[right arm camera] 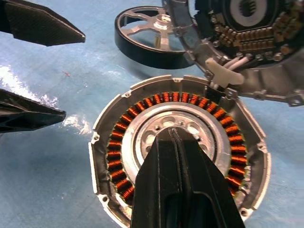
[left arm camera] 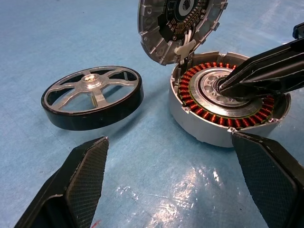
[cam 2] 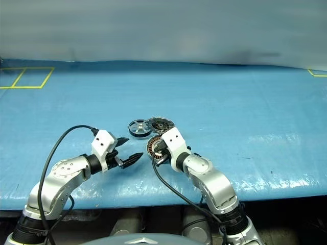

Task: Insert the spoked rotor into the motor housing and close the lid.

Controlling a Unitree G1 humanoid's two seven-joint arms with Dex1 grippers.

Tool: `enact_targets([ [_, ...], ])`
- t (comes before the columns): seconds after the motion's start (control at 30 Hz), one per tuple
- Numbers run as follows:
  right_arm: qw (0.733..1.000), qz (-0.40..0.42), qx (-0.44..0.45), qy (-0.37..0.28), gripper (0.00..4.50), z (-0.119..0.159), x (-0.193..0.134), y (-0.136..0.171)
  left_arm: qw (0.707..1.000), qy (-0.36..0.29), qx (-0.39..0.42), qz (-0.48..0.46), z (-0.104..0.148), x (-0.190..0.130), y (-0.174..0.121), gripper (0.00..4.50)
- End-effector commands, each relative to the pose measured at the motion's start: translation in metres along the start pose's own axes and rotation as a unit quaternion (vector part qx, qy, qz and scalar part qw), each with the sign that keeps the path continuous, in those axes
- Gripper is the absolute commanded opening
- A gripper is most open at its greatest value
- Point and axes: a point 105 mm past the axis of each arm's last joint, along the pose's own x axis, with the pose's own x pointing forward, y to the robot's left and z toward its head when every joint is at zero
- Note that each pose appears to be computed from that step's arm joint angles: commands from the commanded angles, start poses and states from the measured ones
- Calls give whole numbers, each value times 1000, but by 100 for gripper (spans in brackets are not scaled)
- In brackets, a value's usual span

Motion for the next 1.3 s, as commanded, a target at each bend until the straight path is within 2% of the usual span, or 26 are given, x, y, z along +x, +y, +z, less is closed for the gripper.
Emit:
enact_targets([
  [0.03,1000,0,-3,-24,3,13,-6,-2,1000,-17,9,2,8,-1,-1,450],
  [0.33,1000,5,-6,-14,3,10,-7,-1,1000,-18,8,3,8,0,-1,450],
  [0.53,999,18,-8,-45,3,23,-13,4,1000,-21,14,8,10,-1,1,450],
  [0.67,997,33,-21,-72,3,34,-27,6,998,-35,23,44,24,-3,14,450],
  [0.9,997,9,-36,-64,3,30,-37,-6,995,-30,82,57,56,-8,31,450],
  [1.07,997,13,-34,-64,3,28,-34,-2,989,4,141,53,70,-13,52,450],
  [1.3,996,33,-34,-71,3,26,-33,6,976,55,210,-7,86,-11,79,450],
])
